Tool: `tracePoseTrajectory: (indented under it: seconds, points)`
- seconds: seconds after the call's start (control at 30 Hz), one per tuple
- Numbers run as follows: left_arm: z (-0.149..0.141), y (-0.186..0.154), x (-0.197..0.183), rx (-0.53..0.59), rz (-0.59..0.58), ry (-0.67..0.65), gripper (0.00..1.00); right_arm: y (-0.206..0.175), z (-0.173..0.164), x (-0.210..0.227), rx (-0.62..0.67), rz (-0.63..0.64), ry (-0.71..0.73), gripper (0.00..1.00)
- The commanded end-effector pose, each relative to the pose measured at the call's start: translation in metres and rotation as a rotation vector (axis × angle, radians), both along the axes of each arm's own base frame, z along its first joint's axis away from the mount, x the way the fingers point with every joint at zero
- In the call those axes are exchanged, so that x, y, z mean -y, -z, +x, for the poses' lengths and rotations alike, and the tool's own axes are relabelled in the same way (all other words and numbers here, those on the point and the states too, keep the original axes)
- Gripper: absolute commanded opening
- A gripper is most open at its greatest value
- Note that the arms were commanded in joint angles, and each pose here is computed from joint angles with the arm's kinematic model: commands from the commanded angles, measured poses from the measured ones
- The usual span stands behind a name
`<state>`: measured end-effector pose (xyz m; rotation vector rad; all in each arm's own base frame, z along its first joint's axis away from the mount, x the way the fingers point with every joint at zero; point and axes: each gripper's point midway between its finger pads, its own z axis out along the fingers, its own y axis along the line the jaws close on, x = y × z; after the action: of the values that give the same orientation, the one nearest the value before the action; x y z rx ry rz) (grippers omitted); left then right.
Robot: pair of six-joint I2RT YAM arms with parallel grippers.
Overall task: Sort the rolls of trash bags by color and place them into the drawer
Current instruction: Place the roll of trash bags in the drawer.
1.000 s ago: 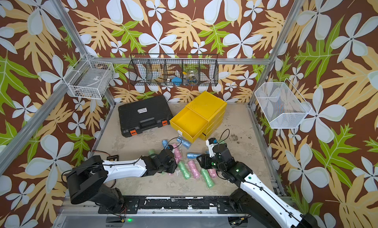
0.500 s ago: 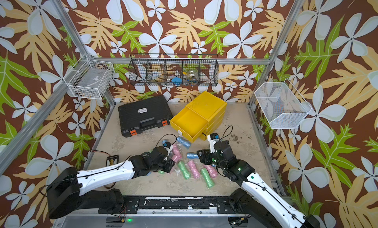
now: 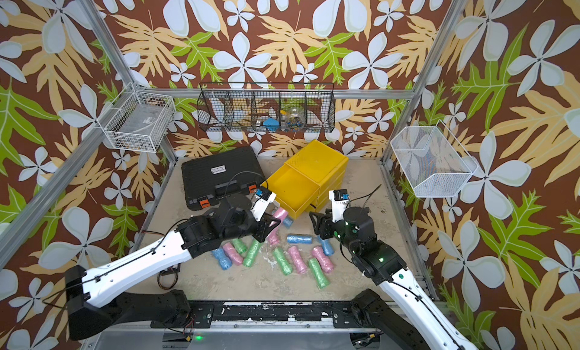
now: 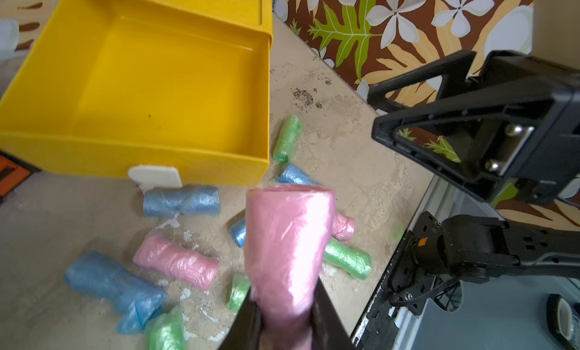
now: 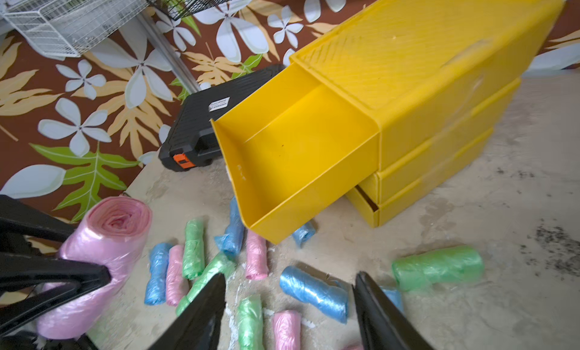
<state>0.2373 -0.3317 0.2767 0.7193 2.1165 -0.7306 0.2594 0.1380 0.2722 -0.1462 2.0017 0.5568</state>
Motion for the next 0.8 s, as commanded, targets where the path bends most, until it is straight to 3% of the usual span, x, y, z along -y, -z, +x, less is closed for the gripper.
tracePoseTrajectory:
  seconds: [0.0, 0.17, 0.37, 0.77]
  points:
    - [0.021, -0.009, 0.020, 0.081, 0.091, 0.051, 0.22, -0.015, 0.005, 0.007, 0.058, 0.034, 0.005, 0.67]
    - [0.068, -0.008, 0.055, 0.063, 0.133, 0.045, 0.21, -0.009, 0.010, 0.016, 0.054, 0.052, 0.023, 0.67]
    - [0.103, 0.004, 0.079, 0.054, 0.149, 0.041, 0.21, -0.005, 0.008, 0.020, 0.050, 0.053, 0.032, 0.67]
    - [0.119, 0.036, 0.073, -0.012, 0.173, 0.019, 0.23, -0.013, 0.010, 0.027, 0.071, 0.023, 0.052, 0.67]
